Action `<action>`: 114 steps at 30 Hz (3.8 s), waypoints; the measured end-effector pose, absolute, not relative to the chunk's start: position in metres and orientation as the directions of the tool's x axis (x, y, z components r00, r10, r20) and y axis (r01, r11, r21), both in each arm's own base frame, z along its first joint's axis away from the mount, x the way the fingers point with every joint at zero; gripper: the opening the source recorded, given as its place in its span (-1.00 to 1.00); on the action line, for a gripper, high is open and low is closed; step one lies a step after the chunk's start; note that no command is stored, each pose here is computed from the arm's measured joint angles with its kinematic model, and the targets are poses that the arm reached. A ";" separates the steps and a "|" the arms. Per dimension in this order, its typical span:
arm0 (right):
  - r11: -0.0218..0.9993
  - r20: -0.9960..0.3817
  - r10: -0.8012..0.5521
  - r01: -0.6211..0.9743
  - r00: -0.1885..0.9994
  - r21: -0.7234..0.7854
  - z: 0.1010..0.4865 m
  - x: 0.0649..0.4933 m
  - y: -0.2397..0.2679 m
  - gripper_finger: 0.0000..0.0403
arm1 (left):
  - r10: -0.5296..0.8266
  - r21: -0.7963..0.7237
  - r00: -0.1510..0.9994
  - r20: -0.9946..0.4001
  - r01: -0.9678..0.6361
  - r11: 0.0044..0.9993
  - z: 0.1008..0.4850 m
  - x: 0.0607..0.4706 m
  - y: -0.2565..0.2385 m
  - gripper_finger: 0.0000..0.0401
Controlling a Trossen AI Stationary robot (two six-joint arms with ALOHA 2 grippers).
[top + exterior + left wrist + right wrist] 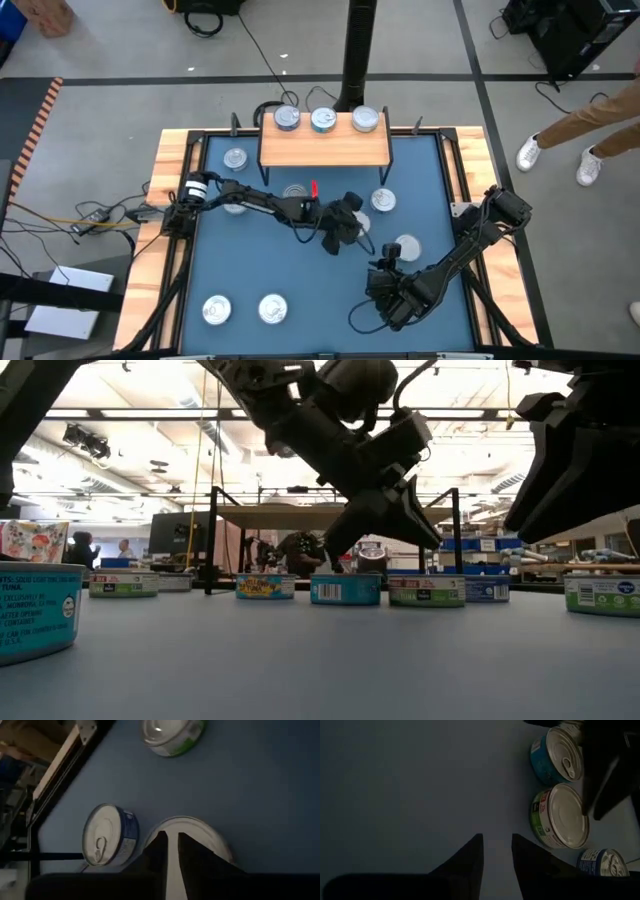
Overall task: Stack canned seafood by type on shelf
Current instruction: Stack the green tuna can on top of the green tuna can on the shelf
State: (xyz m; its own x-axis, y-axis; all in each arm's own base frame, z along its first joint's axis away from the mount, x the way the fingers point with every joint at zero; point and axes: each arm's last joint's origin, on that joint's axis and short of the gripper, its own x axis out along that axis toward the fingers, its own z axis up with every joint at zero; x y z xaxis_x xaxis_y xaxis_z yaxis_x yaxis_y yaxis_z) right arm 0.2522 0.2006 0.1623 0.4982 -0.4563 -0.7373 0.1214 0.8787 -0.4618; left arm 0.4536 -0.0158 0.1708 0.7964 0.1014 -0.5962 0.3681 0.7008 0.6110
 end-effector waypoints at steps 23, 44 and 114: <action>0.878 -0.742 -0.459 0.122 0.489 -0.463 0.162 0.250 0.201 -0.53 | -0.041 0.449 0.630 -0.775 0.596 0.665 0.142 0.440 -0.049 -0.99; 0.883 -0.742 -0.451 0.127 0.496 -0.452 0.162 0.250 0.202 -0.52 | -0.054 0.360 0.542 -0.839 0.626 0.691 0.164 0.395 -0.095 -0.90; 0.880 -0.729 -0.442 0.095 0.523 -0.465 0.163 0.261 0.198 -0.53 | 0.010 0.576 0.660 -0.752 0.649 0.497 0.156 0.354 -0.133 -0.34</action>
